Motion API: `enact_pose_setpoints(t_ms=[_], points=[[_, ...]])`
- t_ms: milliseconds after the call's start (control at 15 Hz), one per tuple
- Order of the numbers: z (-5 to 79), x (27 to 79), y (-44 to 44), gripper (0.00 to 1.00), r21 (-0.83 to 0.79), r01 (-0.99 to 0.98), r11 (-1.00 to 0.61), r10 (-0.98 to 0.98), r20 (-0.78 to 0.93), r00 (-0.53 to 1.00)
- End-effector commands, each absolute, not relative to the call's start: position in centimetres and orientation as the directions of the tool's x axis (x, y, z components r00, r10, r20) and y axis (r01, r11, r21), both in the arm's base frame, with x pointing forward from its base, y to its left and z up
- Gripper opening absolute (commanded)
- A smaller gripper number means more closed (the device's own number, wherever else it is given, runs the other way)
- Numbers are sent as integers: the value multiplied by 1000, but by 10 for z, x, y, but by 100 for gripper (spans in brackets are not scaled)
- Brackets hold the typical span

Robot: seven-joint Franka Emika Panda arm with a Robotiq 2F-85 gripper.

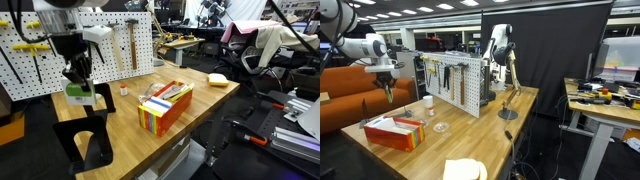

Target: Move the book from the middle black objects to the right of the box

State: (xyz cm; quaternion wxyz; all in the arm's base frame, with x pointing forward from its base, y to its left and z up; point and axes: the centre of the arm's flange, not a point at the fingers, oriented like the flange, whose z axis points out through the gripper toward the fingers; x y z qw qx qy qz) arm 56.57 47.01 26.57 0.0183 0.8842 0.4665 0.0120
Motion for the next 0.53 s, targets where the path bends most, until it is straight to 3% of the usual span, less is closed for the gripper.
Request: enact_pose_setpoints(t_ms=[0,467], points=[[317,543,428,4,135,759,-637,769,41,638],[388,549,316,4,306,453,-837,501,98,860]])
